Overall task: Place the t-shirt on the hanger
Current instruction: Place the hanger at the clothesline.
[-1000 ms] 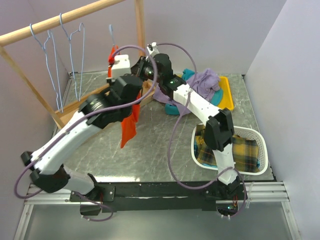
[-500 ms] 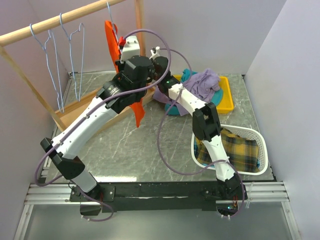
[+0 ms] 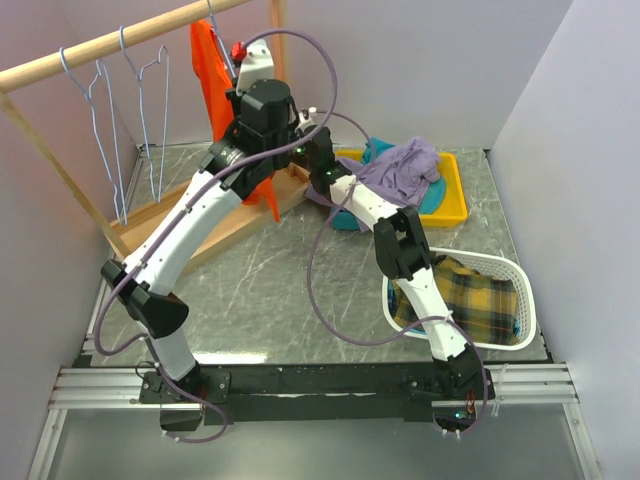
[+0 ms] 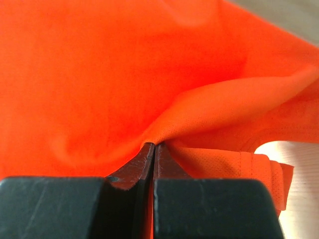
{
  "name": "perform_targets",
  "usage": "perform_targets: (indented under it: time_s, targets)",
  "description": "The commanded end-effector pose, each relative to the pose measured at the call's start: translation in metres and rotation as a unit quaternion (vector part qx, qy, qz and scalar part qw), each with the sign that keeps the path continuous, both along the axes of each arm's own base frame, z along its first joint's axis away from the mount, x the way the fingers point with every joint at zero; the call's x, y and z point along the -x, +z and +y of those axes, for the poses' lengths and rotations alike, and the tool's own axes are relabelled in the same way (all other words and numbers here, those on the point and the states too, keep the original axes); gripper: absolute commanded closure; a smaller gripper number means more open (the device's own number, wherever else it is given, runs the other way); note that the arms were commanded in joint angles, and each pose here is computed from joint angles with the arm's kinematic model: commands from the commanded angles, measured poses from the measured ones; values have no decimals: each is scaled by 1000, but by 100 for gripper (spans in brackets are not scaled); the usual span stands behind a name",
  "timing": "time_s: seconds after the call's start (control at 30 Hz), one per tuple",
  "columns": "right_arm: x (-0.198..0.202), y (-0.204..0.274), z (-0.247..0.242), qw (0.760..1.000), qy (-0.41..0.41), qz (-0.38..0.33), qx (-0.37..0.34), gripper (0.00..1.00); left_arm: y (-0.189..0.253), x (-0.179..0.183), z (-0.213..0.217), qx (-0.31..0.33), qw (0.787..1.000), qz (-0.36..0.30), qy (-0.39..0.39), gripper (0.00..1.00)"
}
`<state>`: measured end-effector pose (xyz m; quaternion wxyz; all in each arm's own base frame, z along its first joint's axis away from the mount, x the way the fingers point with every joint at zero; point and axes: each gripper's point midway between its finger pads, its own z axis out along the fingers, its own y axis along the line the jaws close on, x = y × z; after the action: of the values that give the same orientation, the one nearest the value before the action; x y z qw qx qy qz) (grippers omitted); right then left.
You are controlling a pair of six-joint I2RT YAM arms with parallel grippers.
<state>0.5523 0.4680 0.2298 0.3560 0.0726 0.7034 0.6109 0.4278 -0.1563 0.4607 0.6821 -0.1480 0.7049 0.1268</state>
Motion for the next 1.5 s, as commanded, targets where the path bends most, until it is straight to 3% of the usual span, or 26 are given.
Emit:
perform_targets:
  time_s: [0.0, 0.3, 0.4, 0.57, 0.6, 0.63, 0.97, 1.0, 1.17, 1.3, 1.47]
  targets:
    - [-5, 34, -4, 998, -1, -31, -50, 100, 36, -13, 3, 28, 998, -50, -15, 99]
    - [-10, 27, -17, 998, -13, -16, -62, 100, 16, -42, -18, 10, 999, -31, -32, 99]
    - [-8, 32, -21, 998, -11, -22, -59, 89, 7, -47, -20, 9, 999, -23, -32, 99]
    - [3, 48, -25, 998, -3, -43, -48, 57, 0, -52, -24, 14, 999, -20, -45, 98]
    - [5, 49, -27, 998, -3, -45, -46, 45, -1, -52, -25, 14, 999, -17, -47, 93]
    - [9, 58, -28, 997, 1, -53, -47, 40, -1, -51, -25, 15, 999, -18, -47, 89]
    - [35, 95, -41, 995, 8, -92, -43, 11, 5, -33, -18, 25, 997, -20, -68, 45]
    - [36, 93, -43, 995, 8, -90, -40, 4, 7, -29, -17, 28, 997, -21, -72, 41]
    - [42, 93, -51, 996, -5, -84, -22, 0, 11, -19, -19, 35, 994, -22, -103, 29]
    - [48, 78, -59, 998, -17, -65, -7, 0, 14, -7, -20, 55, 989, -27, -132, 11]
    - [60, 77, -73, 997, -27, -68, 4, 0, 19, 8, -28, 82, 980, -26, -179, 2]
